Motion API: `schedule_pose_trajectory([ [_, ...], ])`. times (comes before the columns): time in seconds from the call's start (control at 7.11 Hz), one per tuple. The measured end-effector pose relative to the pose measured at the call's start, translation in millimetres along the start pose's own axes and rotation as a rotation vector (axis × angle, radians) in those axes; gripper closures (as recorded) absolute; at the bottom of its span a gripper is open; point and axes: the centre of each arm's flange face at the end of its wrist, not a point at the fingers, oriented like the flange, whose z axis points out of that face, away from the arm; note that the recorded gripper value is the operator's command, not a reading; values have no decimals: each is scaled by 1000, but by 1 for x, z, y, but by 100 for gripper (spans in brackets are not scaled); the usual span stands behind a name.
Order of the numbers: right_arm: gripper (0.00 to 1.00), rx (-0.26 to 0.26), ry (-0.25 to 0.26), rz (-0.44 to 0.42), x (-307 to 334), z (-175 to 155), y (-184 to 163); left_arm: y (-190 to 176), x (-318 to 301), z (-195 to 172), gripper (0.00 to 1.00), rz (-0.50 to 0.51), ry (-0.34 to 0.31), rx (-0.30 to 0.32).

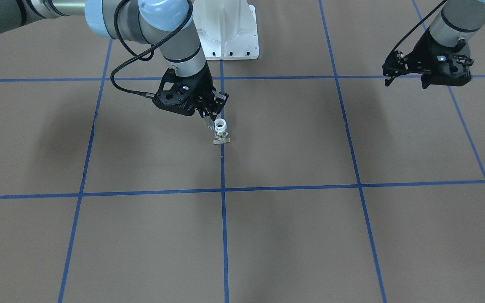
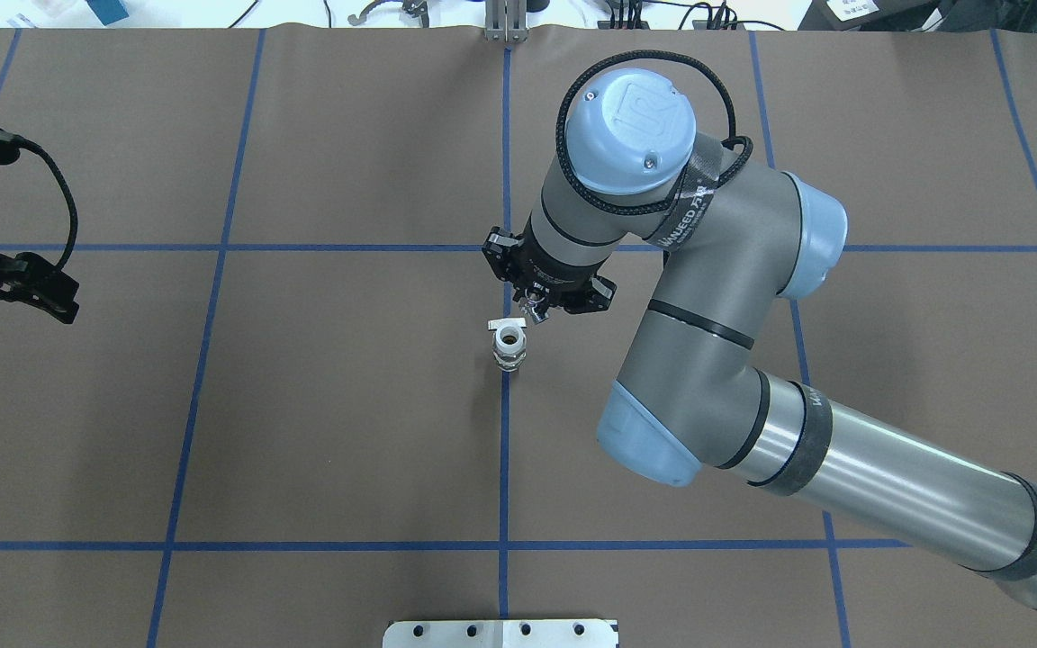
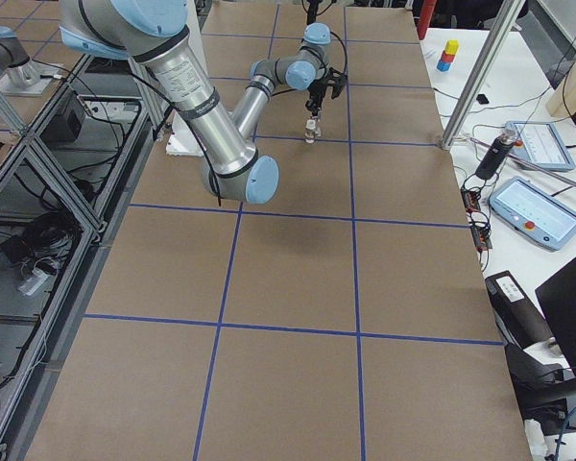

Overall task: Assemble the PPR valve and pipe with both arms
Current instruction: 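Position the silver fitting in the right gripper above the valve, then lower the silver fitting with the right gripper onto the valve top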

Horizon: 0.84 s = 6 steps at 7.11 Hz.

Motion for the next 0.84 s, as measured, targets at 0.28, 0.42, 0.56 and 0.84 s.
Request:
schedule_pose_trajectory([
  [0.28, 100, -10, 6, -5, -1, 6, 9, 0, 1, 1, 1, -4, 0, -1],
  [0.42, 100, -14, 8, -7, -2, 8, 12, -1, 1, 3, 1, -8, -2, -5],
  [0.56, 100, -17, 11, -9, -3, 10, 15, -2, 0, 5, 1, -11, -4, -8],
  [0.84, 100, -23, 18, -12, -10, 16, 18, -3, 0, 6, 1, -13, -5, -10],
])
